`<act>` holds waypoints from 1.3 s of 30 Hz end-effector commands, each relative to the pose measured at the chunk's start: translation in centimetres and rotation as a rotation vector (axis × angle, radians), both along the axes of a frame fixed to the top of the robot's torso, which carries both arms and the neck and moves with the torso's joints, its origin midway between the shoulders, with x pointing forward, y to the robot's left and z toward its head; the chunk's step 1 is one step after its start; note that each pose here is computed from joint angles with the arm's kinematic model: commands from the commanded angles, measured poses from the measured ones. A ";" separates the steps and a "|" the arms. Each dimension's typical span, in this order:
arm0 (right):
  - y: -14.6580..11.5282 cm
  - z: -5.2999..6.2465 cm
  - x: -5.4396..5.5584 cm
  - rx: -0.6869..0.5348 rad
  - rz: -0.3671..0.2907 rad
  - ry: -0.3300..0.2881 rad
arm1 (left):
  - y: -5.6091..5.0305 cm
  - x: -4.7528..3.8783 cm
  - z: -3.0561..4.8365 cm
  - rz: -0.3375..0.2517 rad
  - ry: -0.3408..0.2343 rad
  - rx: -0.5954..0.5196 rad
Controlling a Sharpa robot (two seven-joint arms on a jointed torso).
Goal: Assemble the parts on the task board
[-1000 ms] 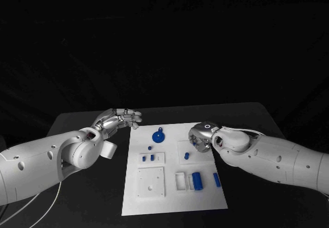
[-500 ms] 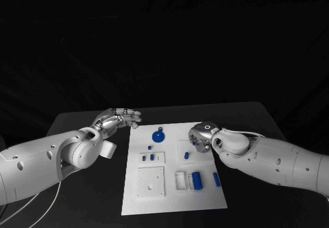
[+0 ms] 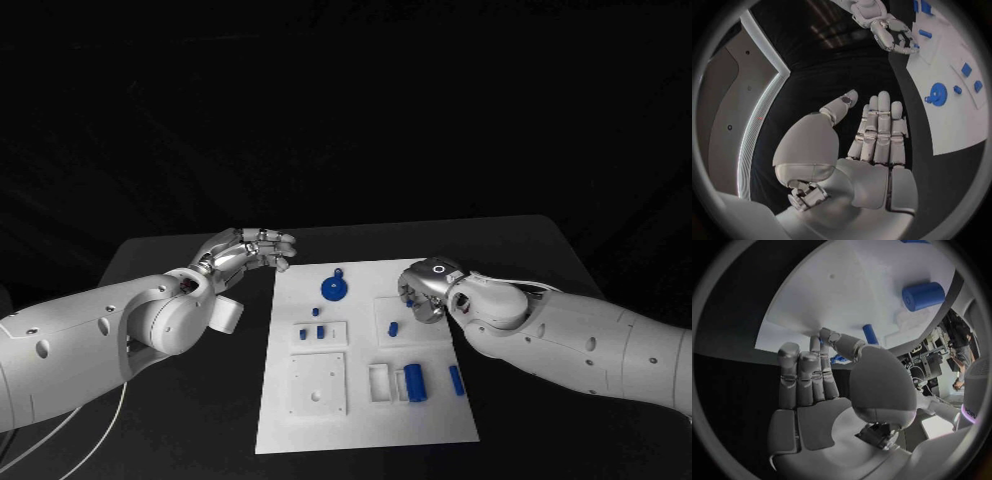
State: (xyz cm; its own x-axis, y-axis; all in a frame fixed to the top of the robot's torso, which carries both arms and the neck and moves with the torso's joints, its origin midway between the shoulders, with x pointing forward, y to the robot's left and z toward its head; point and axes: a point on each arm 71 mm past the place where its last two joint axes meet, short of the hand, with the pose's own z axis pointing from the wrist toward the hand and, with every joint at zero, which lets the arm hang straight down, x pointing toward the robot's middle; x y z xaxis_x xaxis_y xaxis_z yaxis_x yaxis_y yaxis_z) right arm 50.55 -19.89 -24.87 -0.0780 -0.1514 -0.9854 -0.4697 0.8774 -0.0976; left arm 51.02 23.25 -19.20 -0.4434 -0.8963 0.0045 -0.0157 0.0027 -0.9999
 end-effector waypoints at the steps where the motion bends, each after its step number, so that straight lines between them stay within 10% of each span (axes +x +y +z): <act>1: -0.1 0.2 -0.1 0.013 -0.009 -0.005 | -0.1 0.01 0.14 -0.005 -0.001 -0.013; 19: 0.0 2.9 -0.7 0.107 -0.009 0.000 | 0.4 0.22 0.06 0.011 0.005 -0.015; 39: 9.3 4.1 -4.4 0.151 0.227 -0.005 | 0.1 0.34 0.08 0.016 0.005 -0.011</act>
